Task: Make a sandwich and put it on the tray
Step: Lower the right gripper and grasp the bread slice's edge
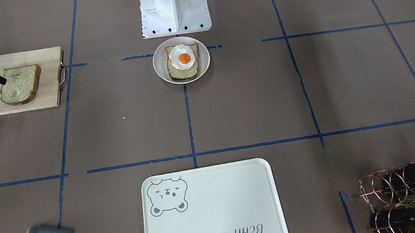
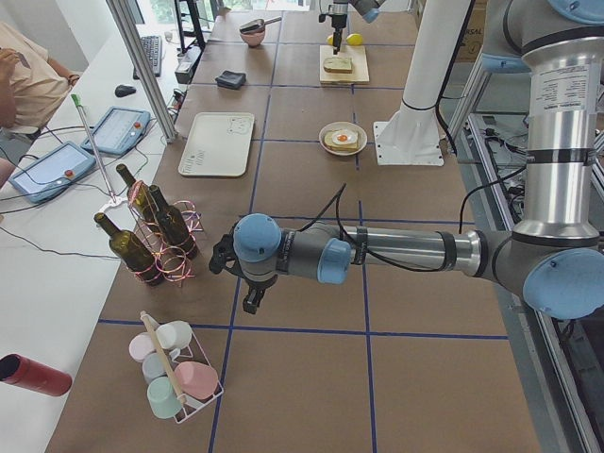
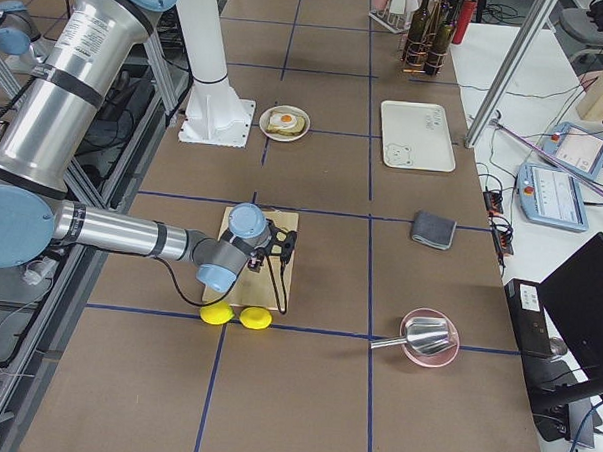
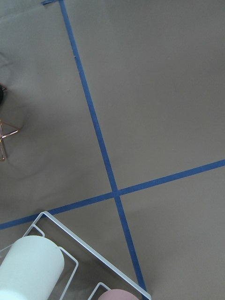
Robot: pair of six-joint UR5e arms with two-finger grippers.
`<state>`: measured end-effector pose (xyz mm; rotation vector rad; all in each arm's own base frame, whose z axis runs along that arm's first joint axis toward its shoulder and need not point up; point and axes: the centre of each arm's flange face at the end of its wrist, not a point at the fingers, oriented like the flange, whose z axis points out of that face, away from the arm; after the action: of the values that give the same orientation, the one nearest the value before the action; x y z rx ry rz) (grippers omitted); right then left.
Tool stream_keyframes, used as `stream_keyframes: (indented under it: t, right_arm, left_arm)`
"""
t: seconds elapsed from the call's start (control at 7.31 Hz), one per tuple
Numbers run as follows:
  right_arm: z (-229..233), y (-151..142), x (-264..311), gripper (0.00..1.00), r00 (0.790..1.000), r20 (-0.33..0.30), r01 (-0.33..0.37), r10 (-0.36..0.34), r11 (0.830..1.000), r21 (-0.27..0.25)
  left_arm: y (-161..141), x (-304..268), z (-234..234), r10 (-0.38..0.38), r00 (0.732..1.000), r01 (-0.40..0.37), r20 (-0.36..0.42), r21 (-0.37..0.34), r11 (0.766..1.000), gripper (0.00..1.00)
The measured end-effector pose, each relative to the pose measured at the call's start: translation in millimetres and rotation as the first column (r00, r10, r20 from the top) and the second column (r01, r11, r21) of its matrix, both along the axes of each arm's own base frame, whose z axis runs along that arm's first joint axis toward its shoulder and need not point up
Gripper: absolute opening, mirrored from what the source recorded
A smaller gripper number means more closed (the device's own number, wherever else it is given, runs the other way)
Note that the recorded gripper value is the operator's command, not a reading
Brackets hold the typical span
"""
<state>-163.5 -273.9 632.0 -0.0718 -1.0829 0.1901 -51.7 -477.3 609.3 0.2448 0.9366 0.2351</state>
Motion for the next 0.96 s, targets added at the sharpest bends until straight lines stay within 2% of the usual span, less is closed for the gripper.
stream_keyframes:
  t: [0.14,0.82,0.96]
  right_arm:
    - [0.2,1.9,-3.7,0.82,1.0,0.0,0.009,-0.009,1.0,-0.001]
    - [5.5,8.1,-13.5,0.73,0.999,-0.014,0.036,-0.036,0.999,-0.005]
    - [6.1,9.0,-16.0,0.67,0.999,-0.017,0.041,-0.041,0.999,-0.004]
  left_arm:
    - [0.0,0.0,-0.7,0.0,1.0,0.0,0.0,0.002,1.0,1.0]
    - [-0.9,0.3,-1.2,0.001,1.0,-0.001,0.0,0.009,1.0,1.0]
    - [-1.1,0.4,-1.5,0.002,1.0,-0.002,0.0,0.015,1.0,1.0]
